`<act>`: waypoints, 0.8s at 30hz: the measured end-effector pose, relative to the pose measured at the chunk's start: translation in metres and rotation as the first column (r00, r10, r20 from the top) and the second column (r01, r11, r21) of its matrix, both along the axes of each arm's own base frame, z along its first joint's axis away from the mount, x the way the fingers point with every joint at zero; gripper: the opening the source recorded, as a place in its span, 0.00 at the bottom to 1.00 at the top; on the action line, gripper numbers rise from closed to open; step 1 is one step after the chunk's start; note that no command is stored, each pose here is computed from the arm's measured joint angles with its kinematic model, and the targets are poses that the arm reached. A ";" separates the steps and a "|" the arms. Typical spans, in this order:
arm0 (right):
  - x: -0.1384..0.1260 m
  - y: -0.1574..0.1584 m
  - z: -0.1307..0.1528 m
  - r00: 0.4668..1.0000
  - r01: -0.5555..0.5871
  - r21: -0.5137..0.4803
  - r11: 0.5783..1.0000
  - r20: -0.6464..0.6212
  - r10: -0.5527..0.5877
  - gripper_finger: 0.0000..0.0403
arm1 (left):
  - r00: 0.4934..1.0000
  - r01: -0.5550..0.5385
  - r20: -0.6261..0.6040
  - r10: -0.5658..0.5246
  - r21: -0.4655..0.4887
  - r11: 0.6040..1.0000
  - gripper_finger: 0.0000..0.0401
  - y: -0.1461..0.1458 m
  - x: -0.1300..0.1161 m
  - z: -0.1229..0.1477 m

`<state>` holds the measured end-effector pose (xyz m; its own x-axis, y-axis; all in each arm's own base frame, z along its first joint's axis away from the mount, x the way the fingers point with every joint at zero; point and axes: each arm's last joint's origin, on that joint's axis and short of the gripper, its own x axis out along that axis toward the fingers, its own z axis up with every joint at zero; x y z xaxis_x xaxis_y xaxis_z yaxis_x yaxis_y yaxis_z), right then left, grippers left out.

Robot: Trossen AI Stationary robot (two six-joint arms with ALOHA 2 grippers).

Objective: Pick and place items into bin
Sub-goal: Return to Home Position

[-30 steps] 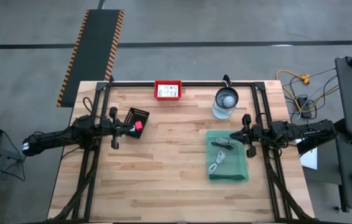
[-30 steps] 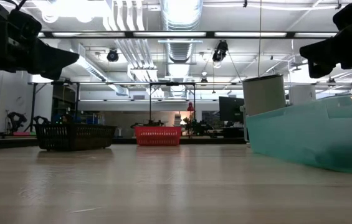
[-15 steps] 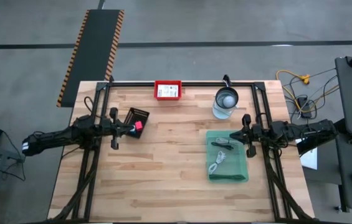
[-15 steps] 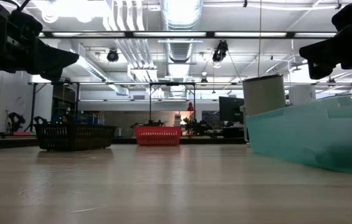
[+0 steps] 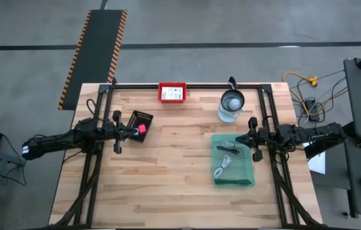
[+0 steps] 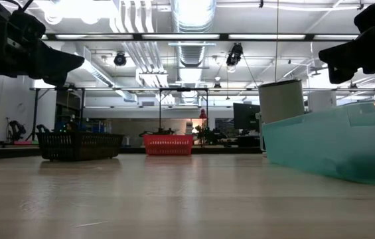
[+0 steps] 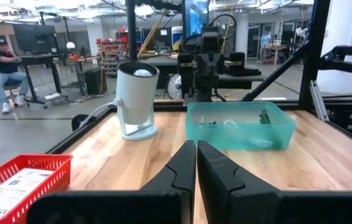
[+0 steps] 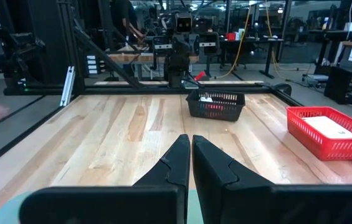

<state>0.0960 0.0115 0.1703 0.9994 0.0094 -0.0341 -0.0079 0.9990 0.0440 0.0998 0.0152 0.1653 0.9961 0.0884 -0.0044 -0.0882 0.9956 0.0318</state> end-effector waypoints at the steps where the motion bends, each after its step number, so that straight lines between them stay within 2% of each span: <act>1: 0.000 0.000 0.000 1.000 0.000 0.001 1.000 0.000 0.000 0.02 | 1.000 0.000 0.001 0.000 0.000 1.000 0.00 0.000 0.000 0.000; 24: 0.000 0.000 0.000 1.000 0.000 0.000 1.000 -0.002 0.000 0.02 | 1.000 -0.009 0.011 0.009 0.002 1.000 0.00 0.000 0.000 0.001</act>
